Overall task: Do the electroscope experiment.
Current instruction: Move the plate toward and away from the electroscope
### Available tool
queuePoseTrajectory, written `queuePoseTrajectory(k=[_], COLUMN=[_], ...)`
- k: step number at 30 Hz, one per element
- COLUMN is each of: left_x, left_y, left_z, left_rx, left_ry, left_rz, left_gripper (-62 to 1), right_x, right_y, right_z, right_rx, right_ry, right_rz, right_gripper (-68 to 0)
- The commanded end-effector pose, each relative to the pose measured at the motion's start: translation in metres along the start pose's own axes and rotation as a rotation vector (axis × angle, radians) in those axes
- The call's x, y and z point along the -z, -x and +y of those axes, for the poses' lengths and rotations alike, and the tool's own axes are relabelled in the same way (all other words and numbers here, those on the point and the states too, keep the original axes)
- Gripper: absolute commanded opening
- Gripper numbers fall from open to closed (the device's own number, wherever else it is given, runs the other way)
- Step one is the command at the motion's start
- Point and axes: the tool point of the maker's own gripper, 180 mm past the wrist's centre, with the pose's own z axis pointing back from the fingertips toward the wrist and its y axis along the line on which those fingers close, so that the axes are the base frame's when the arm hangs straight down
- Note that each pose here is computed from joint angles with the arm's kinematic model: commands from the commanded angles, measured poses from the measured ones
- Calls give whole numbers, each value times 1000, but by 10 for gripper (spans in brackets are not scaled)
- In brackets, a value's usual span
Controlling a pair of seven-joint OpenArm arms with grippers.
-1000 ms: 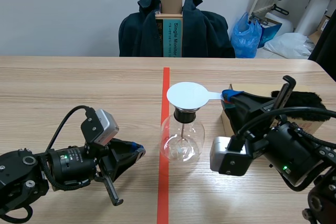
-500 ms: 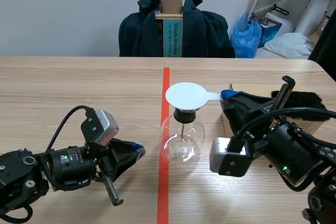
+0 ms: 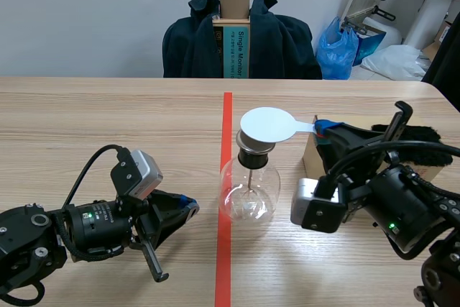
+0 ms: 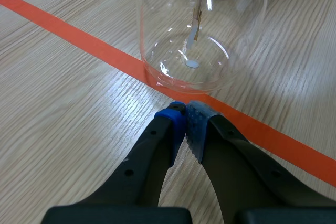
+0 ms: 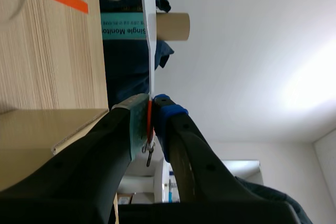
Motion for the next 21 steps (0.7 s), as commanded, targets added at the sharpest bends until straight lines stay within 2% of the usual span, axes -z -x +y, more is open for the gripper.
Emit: queuePoseTrajectory(k=[1, 8, 13, 17, 21], left_x=[2, 2, 3, 2, 2], left_y=[-14, -14, -14, -14, -14], left_z=[2, 2, 2, 3, 3], left_rx=[2, 2, 2, 2, 2], left_ry=[-8, -8, -8, -8, -8], left_rz=[-51, -50, -51, -50, -51], left_gripper=[-588, -588, -588, -588, -588], right_x=[2, -1, -4, -5, -4], right_y=[12, 40, 53, 57, 53], right_z=[-13, -13, -13, -13, -13], right_rx=[-26, -24, -22, -22, -22], right_ry=[35, 36, 37, 38, 37], right_rz=[34, 189, 264, 291, 266], right_gripper=[-667, -667, -667, -667, -667])
